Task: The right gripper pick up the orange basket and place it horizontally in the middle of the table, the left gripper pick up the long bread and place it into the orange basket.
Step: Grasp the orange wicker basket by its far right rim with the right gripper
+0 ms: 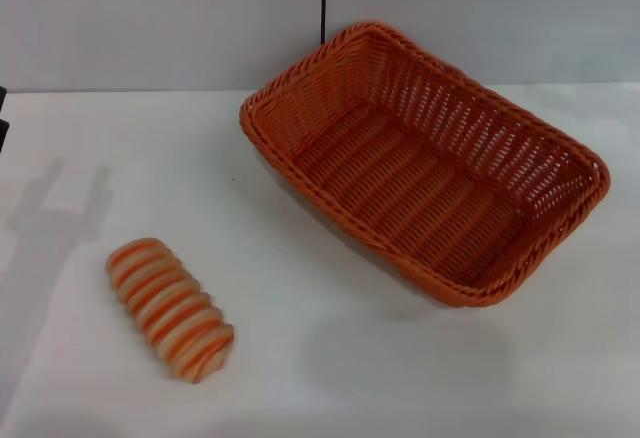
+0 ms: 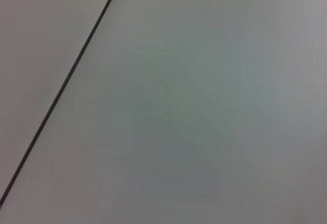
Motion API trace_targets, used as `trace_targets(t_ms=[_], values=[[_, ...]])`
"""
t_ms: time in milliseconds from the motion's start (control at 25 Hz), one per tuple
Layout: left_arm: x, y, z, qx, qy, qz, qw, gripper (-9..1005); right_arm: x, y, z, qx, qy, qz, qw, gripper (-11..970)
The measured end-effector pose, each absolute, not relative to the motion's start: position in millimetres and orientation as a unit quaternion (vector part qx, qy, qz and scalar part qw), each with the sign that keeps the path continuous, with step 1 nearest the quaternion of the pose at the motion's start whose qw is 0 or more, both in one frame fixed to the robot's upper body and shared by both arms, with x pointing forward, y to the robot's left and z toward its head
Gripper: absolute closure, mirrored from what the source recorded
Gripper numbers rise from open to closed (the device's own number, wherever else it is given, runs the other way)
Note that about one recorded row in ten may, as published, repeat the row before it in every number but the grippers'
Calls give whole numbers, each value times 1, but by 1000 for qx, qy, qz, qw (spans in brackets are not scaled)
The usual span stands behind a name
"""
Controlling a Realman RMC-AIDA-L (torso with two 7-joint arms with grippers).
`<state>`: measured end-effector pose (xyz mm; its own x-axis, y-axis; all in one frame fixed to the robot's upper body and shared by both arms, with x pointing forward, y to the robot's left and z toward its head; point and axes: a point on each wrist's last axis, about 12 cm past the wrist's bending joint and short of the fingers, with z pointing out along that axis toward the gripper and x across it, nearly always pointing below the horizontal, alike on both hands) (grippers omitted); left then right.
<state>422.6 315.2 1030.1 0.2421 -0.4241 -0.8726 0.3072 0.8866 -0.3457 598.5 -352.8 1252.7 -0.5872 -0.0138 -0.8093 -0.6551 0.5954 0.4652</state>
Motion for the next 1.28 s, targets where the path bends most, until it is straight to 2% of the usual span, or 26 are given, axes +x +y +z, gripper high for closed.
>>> trace_targets(t_ms=[400, 920, 1280], values=[[421, 315, 1029, -52, 573, -233, 784, 344, 620, -335, 1241, -202, 853, 348, 333, 275], [424, 315, 1028, -51, 579, -232, 780, 344, 632, -309, 1199, -223, 893, 295, 256, 279], [424, 313, 1027, -51, 581, -234, 778, 343, 628, -301, 1186, -242, 901, 277, 228, 279]])
